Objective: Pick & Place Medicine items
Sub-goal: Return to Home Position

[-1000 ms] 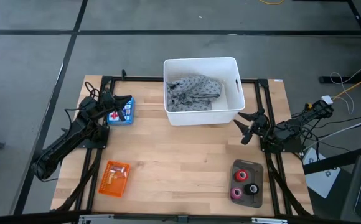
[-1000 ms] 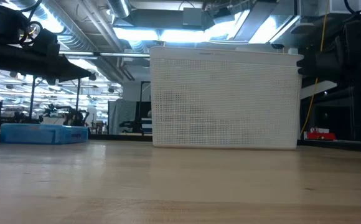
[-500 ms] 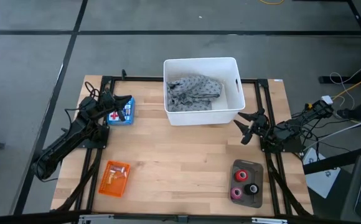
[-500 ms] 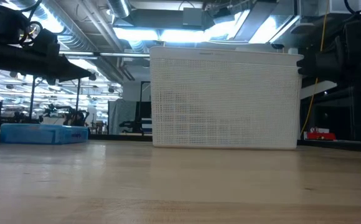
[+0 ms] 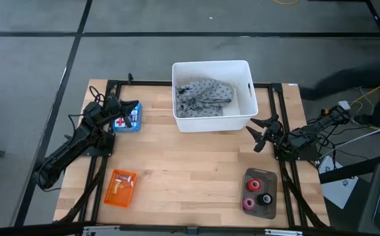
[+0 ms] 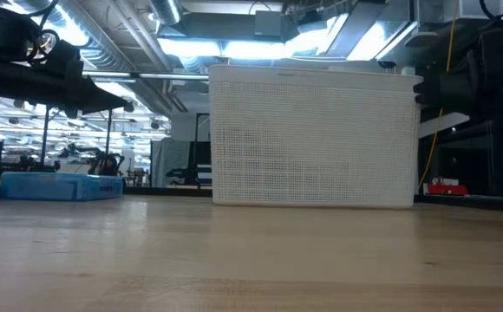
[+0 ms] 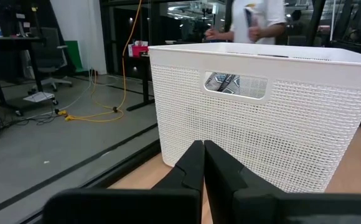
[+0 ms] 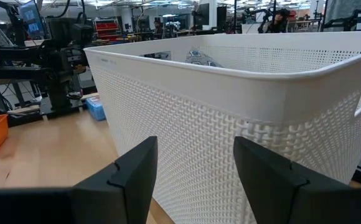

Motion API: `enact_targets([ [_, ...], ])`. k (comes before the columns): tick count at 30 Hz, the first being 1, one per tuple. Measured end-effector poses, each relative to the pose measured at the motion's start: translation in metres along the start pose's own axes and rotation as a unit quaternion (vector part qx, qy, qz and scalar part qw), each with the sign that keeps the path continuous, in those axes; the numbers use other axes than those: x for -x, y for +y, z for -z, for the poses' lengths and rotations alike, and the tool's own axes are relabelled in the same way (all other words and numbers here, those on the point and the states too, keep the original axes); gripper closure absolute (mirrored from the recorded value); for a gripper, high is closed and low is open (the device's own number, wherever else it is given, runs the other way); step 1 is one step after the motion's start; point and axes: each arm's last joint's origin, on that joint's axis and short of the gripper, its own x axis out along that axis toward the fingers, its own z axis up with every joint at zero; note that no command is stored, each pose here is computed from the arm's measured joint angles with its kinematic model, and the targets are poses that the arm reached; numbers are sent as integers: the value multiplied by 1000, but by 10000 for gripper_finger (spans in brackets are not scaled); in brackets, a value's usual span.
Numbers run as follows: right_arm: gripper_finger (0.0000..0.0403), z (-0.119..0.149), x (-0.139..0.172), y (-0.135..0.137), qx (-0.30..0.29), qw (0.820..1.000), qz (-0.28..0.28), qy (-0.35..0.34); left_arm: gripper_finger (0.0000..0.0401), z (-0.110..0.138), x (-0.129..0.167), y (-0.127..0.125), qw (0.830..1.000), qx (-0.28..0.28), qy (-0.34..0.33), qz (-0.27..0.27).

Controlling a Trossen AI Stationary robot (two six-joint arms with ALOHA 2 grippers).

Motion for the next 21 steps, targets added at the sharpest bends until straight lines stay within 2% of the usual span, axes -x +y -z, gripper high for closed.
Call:
enact_targets([
  [21,191,0,0,0,0,1000,0,0,397,0,0,0,1000,0,0,0],
])
